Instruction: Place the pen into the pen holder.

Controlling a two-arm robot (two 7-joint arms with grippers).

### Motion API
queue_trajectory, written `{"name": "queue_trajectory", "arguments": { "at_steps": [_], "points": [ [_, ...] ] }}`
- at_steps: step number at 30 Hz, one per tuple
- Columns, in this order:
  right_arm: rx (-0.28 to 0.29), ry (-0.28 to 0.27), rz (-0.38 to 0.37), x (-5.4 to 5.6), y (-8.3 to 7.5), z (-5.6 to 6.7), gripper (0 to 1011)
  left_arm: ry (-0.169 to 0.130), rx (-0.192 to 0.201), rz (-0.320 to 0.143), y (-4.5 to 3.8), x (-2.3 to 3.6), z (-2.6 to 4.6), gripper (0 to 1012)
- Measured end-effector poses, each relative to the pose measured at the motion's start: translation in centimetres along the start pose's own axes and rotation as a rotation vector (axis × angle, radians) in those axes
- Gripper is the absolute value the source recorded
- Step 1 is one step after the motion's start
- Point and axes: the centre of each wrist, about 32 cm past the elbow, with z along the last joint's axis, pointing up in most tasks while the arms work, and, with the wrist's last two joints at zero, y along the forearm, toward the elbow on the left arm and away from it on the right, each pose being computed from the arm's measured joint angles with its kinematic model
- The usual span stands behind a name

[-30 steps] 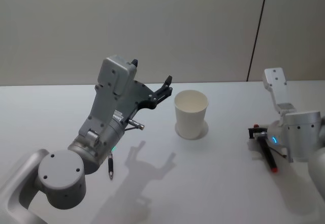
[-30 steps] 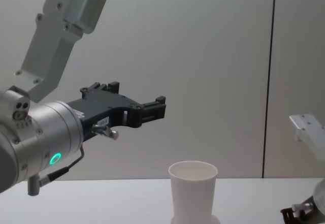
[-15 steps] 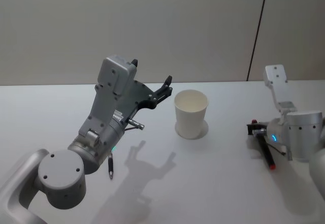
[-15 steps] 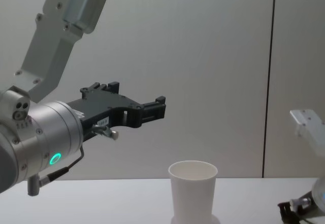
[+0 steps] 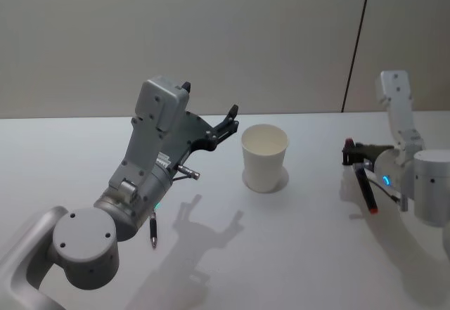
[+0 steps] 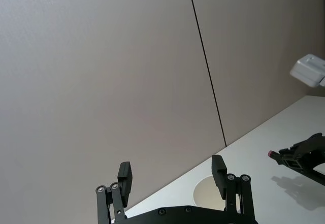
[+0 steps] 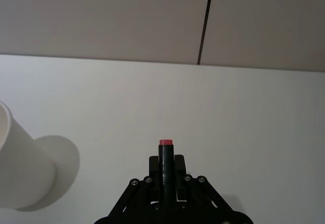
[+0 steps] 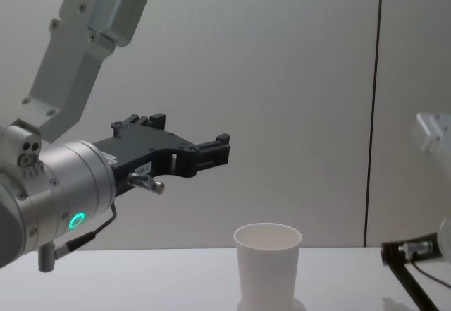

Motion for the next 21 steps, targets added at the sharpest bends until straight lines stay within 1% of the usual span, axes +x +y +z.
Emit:
{"name": "queue_trajectory", "arguments": {
  "at_steps": [1, 4, 6, 8, 11, 17, 19, 20, 21],
  "points": [
    [0.024, 0.002, 0.007, 0.1, -0.2, 0.0, 159, 0.0, 0.0, 0.0, 0.0, 0.0, 0.0, 1003],
    [0.056, 0.003, 0.017, 0.2, -0.6, 0.1, 158, 0.0, 0.0, 0.0, 0.0, 0.0, 0.0, 1003],
    [0.105, 0.006, 0.032, 0.4, -1.0, 0.1, 159, 0.0, 0.0, 0.0, 0.0, 0.0, 0.0, 1003],
    [0.116, 0.006, 0.036, 0.4, -1.1, 0.1, 158, 0.0, 0.0, 0.0, 0.0, 0.0, 0.0, 1003],
    [0.181, 0.006, 0.057, 0.6, -1.5, 0.1, 158, 0.0, 0.0, 0.0, 0.0, 0.0, 0.0, 1003],
    [0.267, 0.002, 0.085, 0.7, -2.1, 0.1, 158, 0.0, 0.0, 0.0, 0.0, 0.0, 0.0, 1003],
    [0.319, -0.001, 0.103, 0.8, -2.3, 0.1, 158, 0.0, 0.0, 0.0, 0.0, 0.0, 0.0, 1003],
    [0.319, -0.001, 0.103, 0.8, -2.3, 0.1, 158, 0.0, 0.0, 0.0, 0.0, 0.0, 0.0, 1003],
    [0.343, -0.003, 0.113, 0.8, -2.4, 0.1, 158, 0.0, 0.0, 0.0, 0.0, 0.0, 0.0, 1003]
  ]
}}
